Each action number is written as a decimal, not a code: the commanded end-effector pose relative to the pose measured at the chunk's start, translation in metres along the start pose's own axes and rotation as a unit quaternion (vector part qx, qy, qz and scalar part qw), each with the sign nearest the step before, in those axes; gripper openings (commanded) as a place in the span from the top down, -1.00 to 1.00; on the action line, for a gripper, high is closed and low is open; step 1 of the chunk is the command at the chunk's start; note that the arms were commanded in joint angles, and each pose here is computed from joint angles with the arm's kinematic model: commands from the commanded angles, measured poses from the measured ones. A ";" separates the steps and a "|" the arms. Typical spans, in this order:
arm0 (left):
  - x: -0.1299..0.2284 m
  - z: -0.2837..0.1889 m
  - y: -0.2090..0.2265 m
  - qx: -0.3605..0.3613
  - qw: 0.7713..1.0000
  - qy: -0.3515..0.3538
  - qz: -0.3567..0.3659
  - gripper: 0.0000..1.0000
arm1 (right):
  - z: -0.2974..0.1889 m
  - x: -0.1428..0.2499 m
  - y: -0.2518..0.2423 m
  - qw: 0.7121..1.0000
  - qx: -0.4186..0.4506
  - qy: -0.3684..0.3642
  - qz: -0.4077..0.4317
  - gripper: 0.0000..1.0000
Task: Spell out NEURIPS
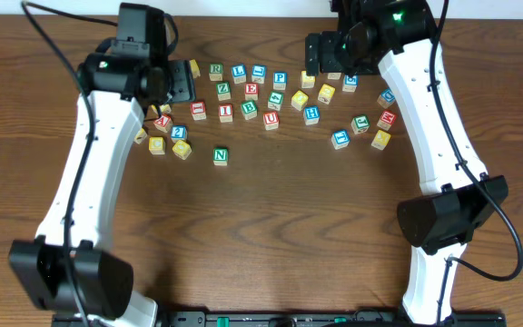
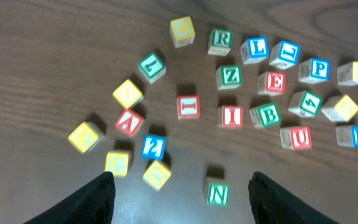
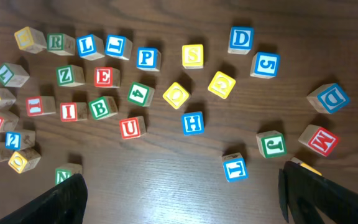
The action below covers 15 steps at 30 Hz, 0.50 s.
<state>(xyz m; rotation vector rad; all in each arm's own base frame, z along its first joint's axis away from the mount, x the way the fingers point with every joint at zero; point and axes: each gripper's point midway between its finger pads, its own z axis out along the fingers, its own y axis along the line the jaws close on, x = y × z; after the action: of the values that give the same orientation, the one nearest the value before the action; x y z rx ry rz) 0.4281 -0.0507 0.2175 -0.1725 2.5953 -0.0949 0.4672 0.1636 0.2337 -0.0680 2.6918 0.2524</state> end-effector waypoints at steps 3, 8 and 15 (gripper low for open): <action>-0.016 0.035 -0.015 0.008 1.000 -0.013 -0.013 -0.36 | 0.004 -0.001 0.005 1.000 0.002 -0.003 -0.001 -0.92; -0.024 0.073 -0.036 0.013 1.000 0.000 0.002 -0.41 | 0.004 -0.002 -0.001 1.000 0.019 -0.008 -0.001 -0.98; -0.048 0.121 -0.089 0.029 0.999 0.001 0.034 -0.44 | 0.003 -0.005 -0.023 0.999 0.040 -0.008 0.015 -0.99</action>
<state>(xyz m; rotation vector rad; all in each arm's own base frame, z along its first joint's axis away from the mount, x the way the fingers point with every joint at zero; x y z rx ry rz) 0.5236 -0.1135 0.1446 -0.0918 2.6239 -0.1318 0.4713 0.1566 0.2340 -0.0512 2.6775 0.1985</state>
